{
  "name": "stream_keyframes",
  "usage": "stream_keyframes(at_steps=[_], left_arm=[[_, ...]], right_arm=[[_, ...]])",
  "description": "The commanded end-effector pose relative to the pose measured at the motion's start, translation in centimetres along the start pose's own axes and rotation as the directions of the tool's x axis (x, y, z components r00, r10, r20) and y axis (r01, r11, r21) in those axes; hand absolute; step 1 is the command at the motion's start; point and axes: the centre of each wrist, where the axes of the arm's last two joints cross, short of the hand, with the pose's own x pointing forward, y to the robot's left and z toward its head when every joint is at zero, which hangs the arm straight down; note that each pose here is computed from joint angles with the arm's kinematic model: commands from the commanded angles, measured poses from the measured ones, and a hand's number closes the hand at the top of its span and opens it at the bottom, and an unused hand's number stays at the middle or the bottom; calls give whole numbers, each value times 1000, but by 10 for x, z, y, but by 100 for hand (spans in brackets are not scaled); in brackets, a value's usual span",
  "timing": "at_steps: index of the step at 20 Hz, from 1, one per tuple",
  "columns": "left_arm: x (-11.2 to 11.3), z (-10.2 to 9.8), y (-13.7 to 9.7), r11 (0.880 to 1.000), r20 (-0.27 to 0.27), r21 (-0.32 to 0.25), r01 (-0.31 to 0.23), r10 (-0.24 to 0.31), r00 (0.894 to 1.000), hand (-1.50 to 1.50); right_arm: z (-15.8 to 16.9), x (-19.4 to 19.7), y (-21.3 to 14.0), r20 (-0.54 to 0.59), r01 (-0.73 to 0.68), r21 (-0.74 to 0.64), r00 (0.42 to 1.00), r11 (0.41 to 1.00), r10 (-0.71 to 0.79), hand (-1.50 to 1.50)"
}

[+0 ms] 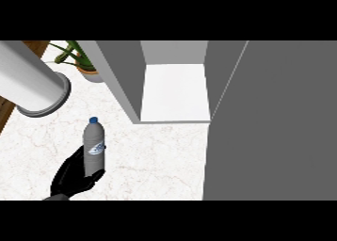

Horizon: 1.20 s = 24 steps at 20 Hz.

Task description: Pick up the bottled water, place it into the cabinet and close the cabinet

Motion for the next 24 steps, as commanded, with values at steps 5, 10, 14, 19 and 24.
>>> stream_keyframes(at_steps=[5,10,14,19,24], left_arm=[[-26,-12,-35,983,22,-131,-126,130,991,150],[-12,-20,-26,995,106,5,-102,101,989,150],[2,-19,-3,986,156,94,-137,122,980,150],[12,-30,0,983,192,122,-134,110,975,150],[9,-22,9,971,237,107,-212,182,954,150]], right_arm=[[0,-1,1,-1,-11,-9,1000,1000,11,-150],[15,2,-2,-18,-12,-3,1000,1000,12,-150],[-1,-5,3,-7,-19,0,1000,1000,19,-150],[-7,7,10,10,13,-10,1000,1000,-12,-150],[-3,-6,25,7,11,4,1000,1000,-11,-150]])
